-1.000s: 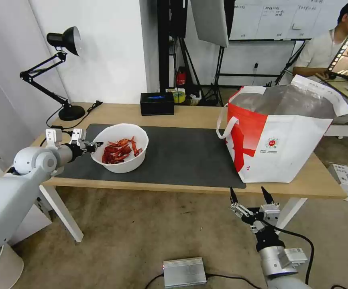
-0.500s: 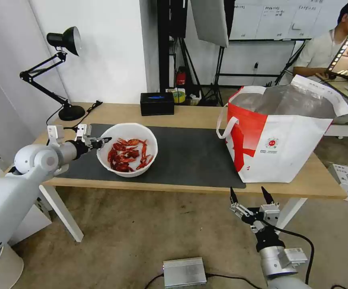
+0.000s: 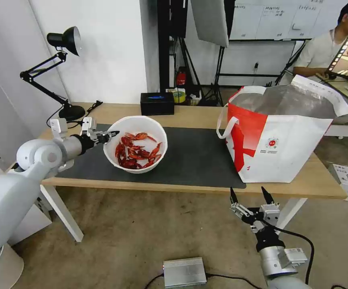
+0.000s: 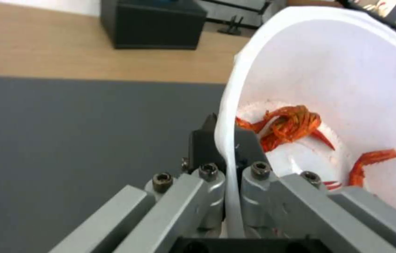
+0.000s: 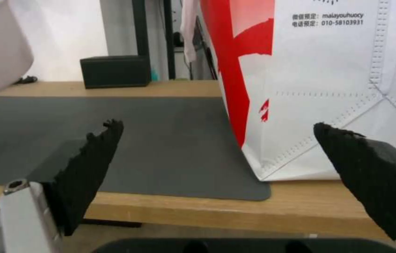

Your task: Pick up the trash from the table and place it into the takeout bag.

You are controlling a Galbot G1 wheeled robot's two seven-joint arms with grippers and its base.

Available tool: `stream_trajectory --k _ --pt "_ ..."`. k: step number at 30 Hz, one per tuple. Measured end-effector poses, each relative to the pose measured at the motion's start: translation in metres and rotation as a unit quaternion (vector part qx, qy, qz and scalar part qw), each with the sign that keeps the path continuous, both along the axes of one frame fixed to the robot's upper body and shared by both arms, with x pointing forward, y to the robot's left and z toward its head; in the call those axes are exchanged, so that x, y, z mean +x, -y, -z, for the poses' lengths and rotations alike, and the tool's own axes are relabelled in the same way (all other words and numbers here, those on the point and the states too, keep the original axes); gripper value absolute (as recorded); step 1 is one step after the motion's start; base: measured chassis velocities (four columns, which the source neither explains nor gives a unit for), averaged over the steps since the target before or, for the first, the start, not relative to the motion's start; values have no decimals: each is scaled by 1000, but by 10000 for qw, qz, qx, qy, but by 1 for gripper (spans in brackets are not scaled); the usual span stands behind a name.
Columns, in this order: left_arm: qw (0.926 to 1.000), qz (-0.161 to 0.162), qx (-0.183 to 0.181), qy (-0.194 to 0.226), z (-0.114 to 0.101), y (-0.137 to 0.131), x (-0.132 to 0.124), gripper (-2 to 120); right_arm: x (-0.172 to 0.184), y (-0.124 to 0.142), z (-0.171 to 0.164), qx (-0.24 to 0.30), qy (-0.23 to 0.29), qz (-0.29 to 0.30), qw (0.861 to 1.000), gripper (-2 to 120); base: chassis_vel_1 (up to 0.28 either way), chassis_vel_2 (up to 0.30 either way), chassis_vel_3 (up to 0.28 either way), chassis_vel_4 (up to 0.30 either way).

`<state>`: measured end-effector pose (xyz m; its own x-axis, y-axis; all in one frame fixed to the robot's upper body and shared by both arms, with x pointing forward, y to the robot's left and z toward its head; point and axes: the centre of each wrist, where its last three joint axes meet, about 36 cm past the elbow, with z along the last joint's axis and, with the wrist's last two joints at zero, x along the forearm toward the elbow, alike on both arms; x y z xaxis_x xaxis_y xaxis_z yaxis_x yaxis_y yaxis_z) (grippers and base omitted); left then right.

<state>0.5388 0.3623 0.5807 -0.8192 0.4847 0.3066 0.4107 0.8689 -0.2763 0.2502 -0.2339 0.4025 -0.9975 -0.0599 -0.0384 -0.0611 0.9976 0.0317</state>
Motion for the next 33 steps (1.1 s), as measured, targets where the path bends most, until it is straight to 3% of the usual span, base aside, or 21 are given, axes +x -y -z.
stream_trajectory --k 10,19,25,33 --pt "9986 334 -195 354 -30 32 -4 0 0 0 0 0 0 0 10000 100 0 0 0 0" --pt "9964 595 -326 507 -42 61 -1 0 0 0 0 0 0 0 10000 100 0 0 0 0" --pt "9942 798 -364 628 -57 84 9 0 0 0 0 0 0 0 10000 100 0 0 0 0" --pt "9919 1027 -417 619 -63 113 24 0 0 0 0 0 0 0 10000 100 0 0 0 0"
